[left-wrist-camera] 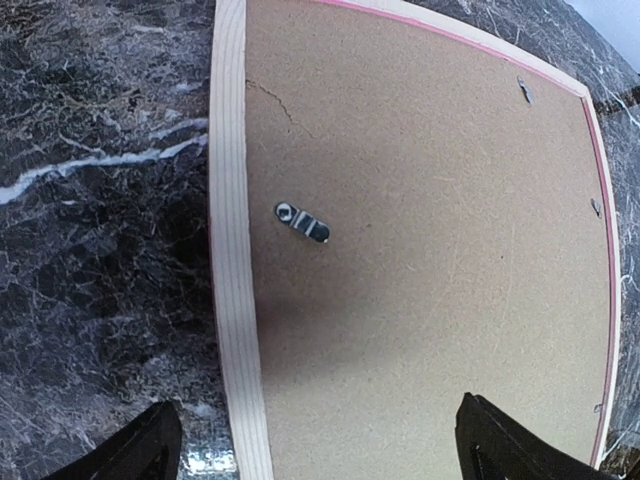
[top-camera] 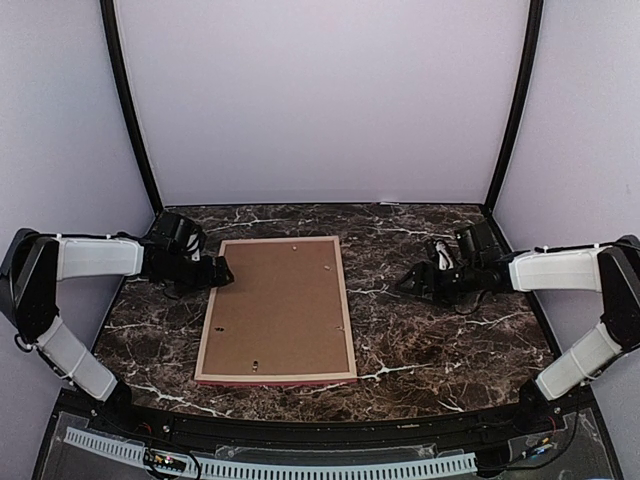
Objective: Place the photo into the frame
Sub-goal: Place the photo frame at the center of the board.
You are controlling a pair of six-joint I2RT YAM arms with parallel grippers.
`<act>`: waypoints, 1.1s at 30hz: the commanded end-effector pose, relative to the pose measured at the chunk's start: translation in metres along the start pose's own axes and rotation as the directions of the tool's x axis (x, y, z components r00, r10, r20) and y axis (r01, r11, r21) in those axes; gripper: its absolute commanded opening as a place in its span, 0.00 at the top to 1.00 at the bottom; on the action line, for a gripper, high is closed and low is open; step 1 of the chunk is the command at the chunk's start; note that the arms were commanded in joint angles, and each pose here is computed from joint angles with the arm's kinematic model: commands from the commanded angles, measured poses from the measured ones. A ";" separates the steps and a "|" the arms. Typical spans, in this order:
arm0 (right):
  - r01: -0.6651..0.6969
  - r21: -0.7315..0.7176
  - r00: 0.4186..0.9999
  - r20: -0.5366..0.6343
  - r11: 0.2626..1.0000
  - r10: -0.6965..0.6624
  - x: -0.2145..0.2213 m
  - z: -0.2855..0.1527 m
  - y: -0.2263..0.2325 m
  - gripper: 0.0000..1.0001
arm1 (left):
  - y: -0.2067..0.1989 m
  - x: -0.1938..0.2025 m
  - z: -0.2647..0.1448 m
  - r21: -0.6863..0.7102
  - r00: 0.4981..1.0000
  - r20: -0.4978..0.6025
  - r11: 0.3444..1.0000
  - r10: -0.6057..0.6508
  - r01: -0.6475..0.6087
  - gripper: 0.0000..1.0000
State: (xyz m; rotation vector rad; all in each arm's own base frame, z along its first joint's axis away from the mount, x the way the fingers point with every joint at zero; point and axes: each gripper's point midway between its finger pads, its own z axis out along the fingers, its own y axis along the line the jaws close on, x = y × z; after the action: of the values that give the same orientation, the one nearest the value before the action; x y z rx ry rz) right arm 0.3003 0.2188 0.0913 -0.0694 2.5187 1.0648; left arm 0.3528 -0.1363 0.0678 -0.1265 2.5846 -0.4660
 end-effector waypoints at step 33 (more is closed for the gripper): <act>0.140 0.112 0.984 -0.124 0.984 -0.126 0.045 0.076 0.033 0.21 | -0.108 0.065 0.039 0.316 0.970 -0.181 0.944 0.161 -0.098 0.07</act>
State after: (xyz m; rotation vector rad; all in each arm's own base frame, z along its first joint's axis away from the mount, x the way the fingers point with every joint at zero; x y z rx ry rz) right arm 0.2926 0.3129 0.0417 -0.2922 2.6486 0.9034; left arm 0.3387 -0.2145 0.0398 0.1080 2.6495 -0.6904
